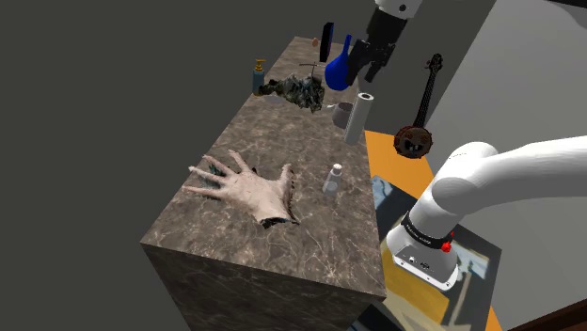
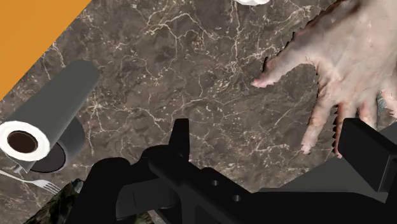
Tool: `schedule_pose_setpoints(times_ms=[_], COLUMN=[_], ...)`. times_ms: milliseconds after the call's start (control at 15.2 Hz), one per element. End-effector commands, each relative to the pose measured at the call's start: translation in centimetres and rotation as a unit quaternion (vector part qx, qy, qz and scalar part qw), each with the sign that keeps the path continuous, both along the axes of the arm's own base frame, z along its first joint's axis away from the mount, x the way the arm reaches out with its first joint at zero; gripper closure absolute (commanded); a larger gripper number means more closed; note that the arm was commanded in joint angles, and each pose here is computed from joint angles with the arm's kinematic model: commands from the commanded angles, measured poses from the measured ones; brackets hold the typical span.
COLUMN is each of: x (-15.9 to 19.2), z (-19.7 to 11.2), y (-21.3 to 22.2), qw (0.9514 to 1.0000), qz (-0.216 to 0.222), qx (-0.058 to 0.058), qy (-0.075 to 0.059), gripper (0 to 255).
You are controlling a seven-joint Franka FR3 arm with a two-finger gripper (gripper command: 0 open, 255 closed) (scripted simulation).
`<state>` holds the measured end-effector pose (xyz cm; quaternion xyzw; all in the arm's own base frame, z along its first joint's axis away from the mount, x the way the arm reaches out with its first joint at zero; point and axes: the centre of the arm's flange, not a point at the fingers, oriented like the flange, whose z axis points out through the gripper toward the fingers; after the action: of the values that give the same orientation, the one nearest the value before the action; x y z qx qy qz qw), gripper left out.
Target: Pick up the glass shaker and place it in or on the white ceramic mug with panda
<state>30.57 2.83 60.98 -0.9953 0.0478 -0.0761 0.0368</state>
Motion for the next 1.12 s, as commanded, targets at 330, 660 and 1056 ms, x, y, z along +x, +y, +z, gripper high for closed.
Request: schedule_pose_setpoints(times_ms=[330, 660, 1056], x=[-0.3, -1.0, -2.2], z=[-6.2, -12.3, -19.7], y=[1.8, 3.5, 5.4], qw=[0.9994, 0.9974, 0.9934], qz=[0.03, 0.06, 0.095], qx=[-0.001, -0.002, -0.003], qy=[0.02, 0.04, 0.064], gripper=[0, 0, 0])
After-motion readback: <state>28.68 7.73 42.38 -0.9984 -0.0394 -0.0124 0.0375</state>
